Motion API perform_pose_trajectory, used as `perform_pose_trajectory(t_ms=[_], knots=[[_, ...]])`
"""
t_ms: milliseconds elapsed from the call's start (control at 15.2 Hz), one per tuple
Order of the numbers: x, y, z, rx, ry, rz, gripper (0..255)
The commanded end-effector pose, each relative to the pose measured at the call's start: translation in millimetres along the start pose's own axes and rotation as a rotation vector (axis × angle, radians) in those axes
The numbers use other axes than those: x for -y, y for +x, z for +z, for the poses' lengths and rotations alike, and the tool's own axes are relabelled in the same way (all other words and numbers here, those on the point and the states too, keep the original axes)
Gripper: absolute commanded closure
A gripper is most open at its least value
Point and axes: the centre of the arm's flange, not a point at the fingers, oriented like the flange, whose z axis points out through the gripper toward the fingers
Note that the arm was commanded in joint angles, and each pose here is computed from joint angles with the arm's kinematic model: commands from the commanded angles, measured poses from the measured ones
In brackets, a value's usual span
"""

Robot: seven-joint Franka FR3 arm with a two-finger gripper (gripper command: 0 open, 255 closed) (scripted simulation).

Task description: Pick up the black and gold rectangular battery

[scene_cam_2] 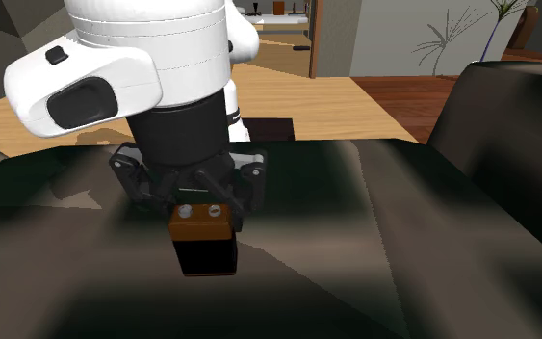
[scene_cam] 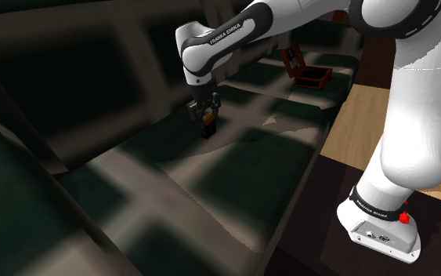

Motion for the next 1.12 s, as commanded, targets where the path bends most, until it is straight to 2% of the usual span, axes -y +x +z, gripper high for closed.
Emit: perform_pose_trajectory(t_ms=[0,396,1056], knots=[[0,0,1,0.0,0.0,0.0,255],[0,0,1,0.0,0.0,0.0,255],[-1,-7,-52,0.0,0.0,0.0,255]])
